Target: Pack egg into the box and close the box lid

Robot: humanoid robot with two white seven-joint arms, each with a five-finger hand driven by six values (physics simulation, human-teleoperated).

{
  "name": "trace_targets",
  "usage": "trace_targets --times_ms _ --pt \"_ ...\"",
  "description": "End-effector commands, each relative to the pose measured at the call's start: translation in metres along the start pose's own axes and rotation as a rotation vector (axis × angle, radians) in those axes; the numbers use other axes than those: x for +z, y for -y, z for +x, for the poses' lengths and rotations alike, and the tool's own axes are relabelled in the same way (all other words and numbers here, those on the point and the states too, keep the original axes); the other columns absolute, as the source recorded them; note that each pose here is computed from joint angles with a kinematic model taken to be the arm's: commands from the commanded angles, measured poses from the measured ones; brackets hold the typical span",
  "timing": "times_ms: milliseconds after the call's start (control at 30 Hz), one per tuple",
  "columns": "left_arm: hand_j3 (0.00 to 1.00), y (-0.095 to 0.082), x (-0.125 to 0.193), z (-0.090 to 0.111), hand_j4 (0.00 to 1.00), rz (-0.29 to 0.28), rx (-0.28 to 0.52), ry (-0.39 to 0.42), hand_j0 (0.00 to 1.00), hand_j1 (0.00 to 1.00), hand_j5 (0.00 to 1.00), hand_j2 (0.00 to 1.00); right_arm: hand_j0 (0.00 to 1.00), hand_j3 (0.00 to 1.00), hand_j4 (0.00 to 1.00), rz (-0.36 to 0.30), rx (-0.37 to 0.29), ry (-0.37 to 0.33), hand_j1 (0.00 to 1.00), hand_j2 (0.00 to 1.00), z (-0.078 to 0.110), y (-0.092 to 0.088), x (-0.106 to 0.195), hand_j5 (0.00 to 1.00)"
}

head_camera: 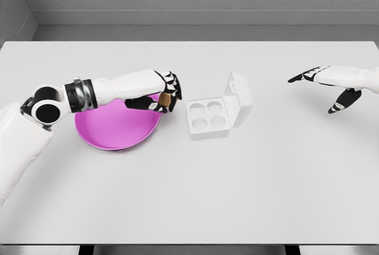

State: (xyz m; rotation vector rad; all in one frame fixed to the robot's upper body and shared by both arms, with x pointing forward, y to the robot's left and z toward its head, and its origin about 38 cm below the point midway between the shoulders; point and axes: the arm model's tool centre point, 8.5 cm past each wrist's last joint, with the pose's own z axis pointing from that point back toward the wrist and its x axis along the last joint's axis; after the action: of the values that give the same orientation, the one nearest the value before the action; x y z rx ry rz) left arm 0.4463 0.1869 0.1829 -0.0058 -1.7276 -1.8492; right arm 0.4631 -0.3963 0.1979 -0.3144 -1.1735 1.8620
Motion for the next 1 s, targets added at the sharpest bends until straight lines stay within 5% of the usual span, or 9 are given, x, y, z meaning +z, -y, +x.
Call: trace_targets --times_ms 0,433,800,967 --pt "0.27 -0.001 -0.006 0.003 0.27 0.018 0.015 0.018 0.27 0.27 0.27 0.27 1.00 1.00 1.00 -0.005 -0.005 -0.001 1.00 1.00 0.000 0.001 0.001 1.00" --pt "0.26 0.012 -0.046 0.013 0.26 0.034 0.083 0.079 0.26 0.26 0.26 0.26 1.00 1.00 1.00 -0.006 -0.002 -0.001 1.00 1.00 0.000 0.002 0.001 1.00" --pt "0.26 0.007 -0.047 0.010 0.26 0.150 0.257 0.148 0.26 0.26 0.26 0.26 1.00 1.00 1.00 -0.007 -0.001 0.001 1.00 1.00 0.001 0.002 0.001 1.00" --pt "0.26 0.013 -0.050 0.006 0.26 0.157 0.291 0.143 0.26 0.26 0.26 0.26 1.00 1.00 1.00 -0.008 -0.002 -0.001 1.00 1.00 0.000 0.003 0.002 1.00"
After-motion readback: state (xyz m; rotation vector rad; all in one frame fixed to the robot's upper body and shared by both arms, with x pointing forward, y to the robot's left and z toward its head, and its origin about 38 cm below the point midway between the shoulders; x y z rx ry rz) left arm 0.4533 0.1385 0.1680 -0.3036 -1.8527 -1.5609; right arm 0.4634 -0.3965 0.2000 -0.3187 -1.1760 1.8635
